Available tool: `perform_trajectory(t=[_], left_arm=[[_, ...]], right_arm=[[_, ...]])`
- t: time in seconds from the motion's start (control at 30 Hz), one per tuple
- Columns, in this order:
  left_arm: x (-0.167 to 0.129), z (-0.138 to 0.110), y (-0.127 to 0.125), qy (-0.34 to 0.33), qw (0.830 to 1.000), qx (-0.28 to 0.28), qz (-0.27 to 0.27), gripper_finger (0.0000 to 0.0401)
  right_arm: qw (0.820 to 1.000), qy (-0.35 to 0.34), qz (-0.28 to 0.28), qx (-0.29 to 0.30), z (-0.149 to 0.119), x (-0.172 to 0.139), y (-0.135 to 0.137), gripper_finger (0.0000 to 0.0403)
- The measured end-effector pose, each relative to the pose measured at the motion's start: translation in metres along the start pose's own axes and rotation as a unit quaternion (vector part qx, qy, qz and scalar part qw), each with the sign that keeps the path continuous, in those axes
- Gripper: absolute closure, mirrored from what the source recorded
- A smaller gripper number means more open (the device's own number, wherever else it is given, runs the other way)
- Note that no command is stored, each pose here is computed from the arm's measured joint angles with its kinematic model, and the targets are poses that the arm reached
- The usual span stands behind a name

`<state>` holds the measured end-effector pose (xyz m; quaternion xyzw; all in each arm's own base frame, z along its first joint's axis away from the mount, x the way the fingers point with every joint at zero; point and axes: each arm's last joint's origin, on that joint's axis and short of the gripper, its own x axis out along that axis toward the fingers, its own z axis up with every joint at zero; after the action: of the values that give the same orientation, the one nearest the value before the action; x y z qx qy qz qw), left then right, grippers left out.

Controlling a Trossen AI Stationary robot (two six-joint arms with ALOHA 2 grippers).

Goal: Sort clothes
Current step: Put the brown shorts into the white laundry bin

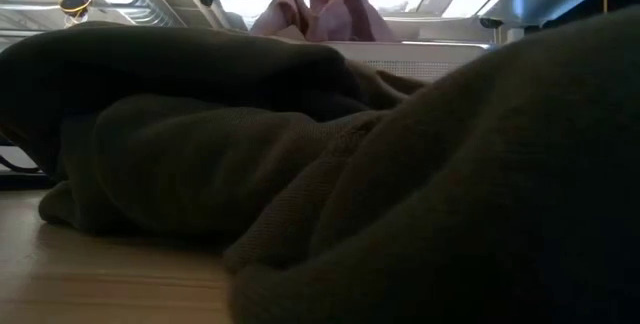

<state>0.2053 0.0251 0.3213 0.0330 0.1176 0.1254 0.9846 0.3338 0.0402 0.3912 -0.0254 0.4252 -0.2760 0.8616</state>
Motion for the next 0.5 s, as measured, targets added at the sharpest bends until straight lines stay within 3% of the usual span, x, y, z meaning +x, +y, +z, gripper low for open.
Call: perform_trajectory(t=[0.23,0.4,0.5], left_arm=[[0.0,0.001,0.0,-0.003,1.0,-0.004,0.0,0.0244],[0.0,0.001,0.0,-0.005,1.0,-0.006,0.0,0.0244],[0.0,0.002,0.0,-0.011,1.0,-0.004,0.001,0.0244]], right_arm=[[0.996,0.031,0.066,-0.048,-0.055,-0.016,0.072,0.0178],[0.994,0.042,0.09,-0.053,-0.09,0.018,0.102,0.0178],[0.989,0.059,0.125,-0.045,-0.103,0.048,0.106,0.0178]])
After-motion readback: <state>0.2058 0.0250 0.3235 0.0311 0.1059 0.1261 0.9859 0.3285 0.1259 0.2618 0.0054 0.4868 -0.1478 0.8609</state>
